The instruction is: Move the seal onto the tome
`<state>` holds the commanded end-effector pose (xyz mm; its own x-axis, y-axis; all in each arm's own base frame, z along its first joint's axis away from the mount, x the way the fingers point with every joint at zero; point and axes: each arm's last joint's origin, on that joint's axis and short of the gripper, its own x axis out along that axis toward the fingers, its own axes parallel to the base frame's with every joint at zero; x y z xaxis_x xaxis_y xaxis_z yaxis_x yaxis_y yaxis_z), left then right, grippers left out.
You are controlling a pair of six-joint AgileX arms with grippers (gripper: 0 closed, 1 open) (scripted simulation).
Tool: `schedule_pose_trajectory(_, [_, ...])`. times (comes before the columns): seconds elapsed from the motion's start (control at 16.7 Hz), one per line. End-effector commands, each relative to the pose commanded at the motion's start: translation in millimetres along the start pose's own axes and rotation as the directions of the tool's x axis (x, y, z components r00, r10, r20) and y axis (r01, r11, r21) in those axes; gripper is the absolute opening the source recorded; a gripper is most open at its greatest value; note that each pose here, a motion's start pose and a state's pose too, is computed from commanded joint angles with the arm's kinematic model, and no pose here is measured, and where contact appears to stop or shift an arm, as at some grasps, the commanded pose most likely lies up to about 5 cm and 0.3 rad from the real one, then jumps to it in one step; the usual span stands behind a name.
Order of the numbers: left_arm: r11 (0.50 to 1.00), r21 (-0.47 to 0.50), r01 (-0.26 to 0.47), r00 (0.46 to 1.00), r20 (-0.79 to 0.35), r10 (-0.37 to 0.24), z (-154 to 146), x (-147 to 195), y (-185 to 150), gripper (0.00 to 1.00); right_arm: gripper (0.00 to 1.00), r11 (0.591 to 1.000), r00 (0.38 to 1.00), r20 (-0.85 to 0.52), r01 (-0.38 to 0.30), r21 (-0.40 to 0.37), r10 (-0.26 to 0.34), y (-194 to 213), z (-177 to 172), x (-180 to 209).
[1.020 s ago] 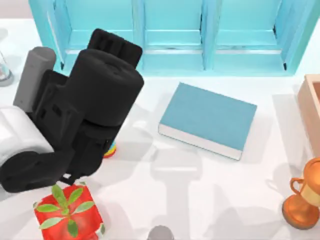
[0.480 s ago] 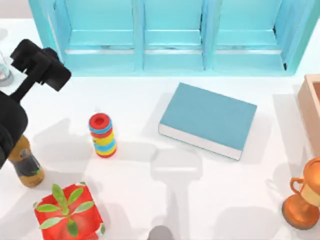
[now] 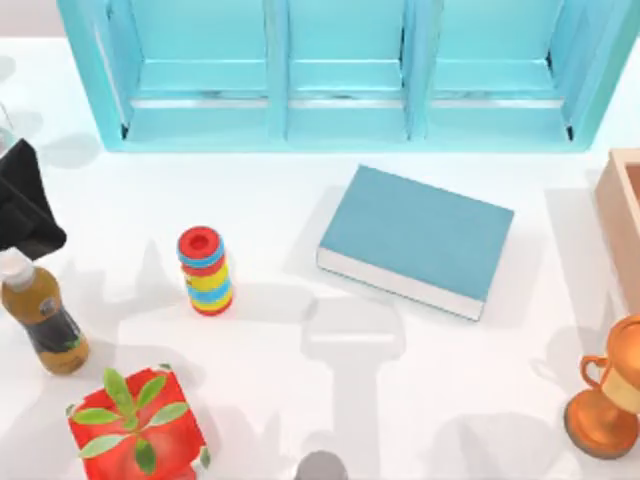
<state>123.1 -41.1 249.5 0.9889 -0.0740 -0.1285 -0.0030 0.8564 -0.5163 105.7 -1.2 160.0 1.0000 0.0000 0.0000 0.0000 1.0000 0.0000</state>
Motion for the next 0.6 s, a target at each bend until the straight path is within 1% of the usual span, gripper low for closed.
schedule_pose_trajectory(0.3, [0.982, 0.189, 0.002, 0.996, 0.082, -0.018, -12.6, -10.2, 26.9, 1.00, 1.00, 1.000, 1.000, 0.000, 0.000, 0.000, 0.000, 0.0, 0.0, 0.0])
schedule_pose_trajectory(0.42, [0.964, 0.265, -0.006, 0.993, 0.115, -0.025, -18.7, -13.0, 36.4, 1.00, 1.00, 1.000, 1.000, 0.000, 0.000, 0.000, 0.000, 0.0, 0.0, 0.0])
schedule_pose_trajectory(0.6, [0.923, 0.384, -0.039, 0.990, 0.139, -0.015, -34.8, -12.4, 55.2, 1.00, 1.00, 1.000, 1.000, 0.000, 0.000, 0.000, 0.000, 0.0, 0.0, 0.0])
